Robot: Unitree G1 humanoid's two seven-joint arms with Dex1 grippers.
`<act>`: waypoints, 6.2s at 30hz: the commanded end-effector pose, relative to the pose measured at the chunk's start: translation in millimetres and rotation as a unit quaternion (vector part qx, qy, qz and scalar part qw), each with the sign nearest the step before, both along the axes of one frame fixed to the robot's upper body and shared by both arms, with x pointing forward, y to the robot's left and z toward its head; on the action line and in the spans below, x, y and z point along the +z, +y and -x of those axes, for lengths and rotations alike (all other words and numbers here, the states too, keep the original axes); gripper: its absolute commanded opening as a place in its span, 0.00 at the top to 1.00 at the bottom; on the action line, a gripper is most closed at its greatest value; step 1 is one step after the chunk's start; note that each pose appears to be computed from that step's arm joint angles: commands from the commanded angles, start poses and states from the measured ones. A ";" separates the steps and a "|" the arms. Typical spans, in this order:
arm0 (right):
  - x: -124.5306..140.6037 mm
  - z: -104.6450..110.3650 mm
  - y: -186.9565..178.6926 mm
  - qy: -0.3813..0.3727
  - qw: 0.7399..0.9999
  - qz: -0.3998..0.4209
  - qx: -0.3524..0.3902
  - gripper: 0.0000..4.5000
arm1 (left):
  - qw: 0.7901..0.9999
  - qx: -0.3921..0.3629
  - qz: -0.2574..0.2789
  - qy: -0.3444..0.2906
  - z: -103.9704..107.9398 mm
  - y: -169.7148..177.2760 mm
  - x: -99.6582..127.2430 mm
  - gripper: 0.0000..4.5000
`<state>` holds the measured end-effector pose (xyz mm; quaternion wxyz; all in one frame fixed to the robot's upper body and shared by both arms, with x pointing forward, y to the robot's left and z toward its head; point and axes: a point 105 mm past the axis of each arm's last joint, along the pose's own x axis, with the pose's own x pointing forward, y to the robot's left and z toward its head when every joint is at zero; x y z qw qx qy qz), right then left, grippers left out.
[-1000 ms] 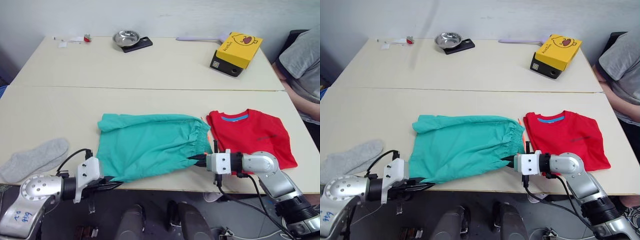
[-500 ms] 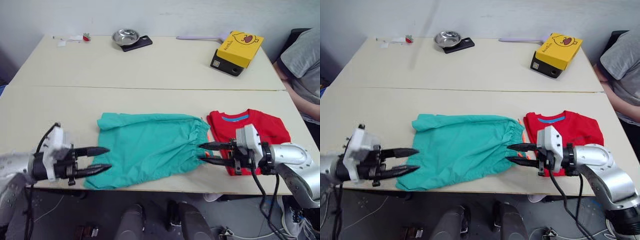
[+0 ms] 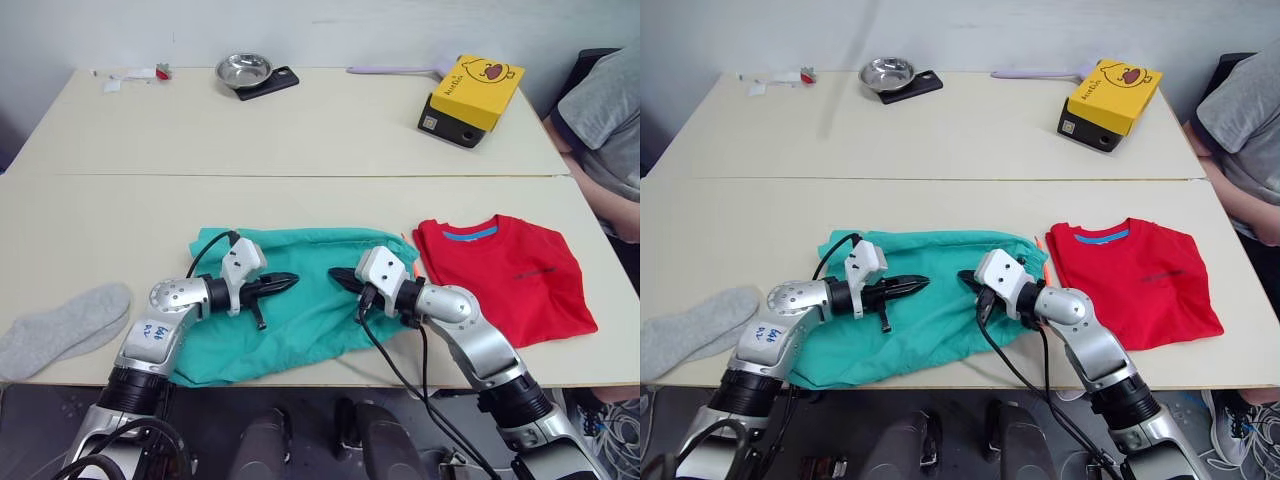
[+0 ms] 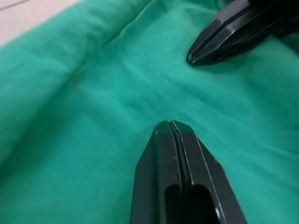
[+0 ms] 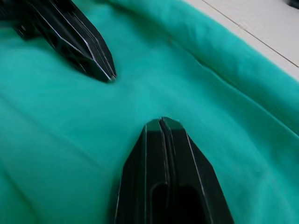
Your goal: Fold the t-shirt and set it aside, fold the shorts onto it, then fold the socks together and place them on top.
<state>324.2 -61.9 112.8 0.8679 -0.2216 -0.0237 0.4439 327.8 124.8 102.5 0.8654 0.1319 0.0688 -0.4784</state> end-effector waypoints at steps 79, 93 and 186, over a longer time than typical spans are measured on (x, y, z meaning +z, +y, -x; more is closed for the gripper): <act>-16.3 58.1 -48.7 0.465 0.728 -0.420 -0.278 0.01 | 0.987 -0.146 0.036 -0.052 8.3 -7.6 0.3 1.00; -2.6 12.5 -77.8 0.283 0.799 -0.410 -0.336 0.97 | 0.992 -0.115 0.035 -0.047 7.8 -0.2 -8.8 1.00; 44.3 33.1 41.6 0.069 0.956 -0.088 0.271 0.99 | 0.996 -0.049 0.057 -0.046 39.7 60.4 48.1 1.00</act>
